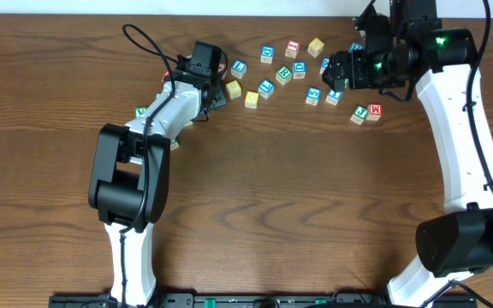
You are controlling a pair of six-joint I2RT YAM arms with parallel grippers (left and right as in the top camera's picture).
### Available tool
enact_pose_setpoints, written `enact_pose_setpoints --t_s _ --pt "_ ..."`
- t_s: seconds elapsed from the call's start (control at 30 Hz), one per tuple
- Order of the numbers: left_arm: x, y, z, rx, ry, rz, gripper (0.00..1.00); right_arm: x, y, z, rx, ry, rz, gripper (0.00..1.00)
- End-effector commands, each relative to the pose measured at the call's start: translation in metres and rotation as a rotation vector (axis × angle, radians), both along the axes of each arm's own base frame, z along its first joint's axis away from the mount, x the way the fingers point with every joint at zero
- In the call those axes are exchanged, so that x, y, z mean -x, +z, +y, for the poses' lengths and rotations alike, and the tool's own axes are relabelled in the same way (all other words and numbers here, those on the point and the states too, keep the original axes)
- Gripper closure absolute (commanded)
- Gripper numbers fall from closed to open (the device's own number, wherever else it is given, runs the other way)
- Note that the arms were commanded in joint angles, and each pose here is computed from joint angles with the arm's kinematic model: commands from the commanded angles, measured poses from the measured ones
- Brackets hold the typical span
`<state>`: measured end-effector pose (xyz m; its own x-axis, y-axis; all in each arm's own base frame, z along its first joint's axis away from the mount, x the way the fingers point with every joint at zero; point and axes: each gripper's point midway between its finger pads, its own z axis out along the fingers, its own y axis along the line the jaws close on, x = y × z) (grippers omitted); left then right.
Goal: Spell out ROBOT
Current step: 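Close the left gripper on the green R block and lift it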
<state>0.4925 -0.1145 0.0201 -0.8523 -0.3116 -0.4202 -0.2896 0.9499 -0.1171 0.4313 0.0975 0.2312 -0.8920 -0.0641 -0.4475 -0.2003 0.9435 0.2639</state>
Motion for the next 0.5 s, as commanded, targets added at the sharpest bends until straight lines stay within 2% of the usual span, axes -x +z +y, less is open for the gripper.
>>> enact_pose_setpoints --t_s 0.0,0.27,0.47 --pt "0.004 0.012 0.004 -0.017 0.001 -0.006 0.73 -0.001 0.006 0.002 0.004 0.014 -0.02 0.01" --pt "0.025 0.066 0.003 -0.008 -0.066 -0.012 0.73 -0.001 0.006 0.002 0.004 0.014 -0.021 0.01" --pt "0.066 0.072 -0.007 0.03 -0.158 0.122 0.73 -0.003 0.007 0.002 0.003 0.014 -0.027 0.01"
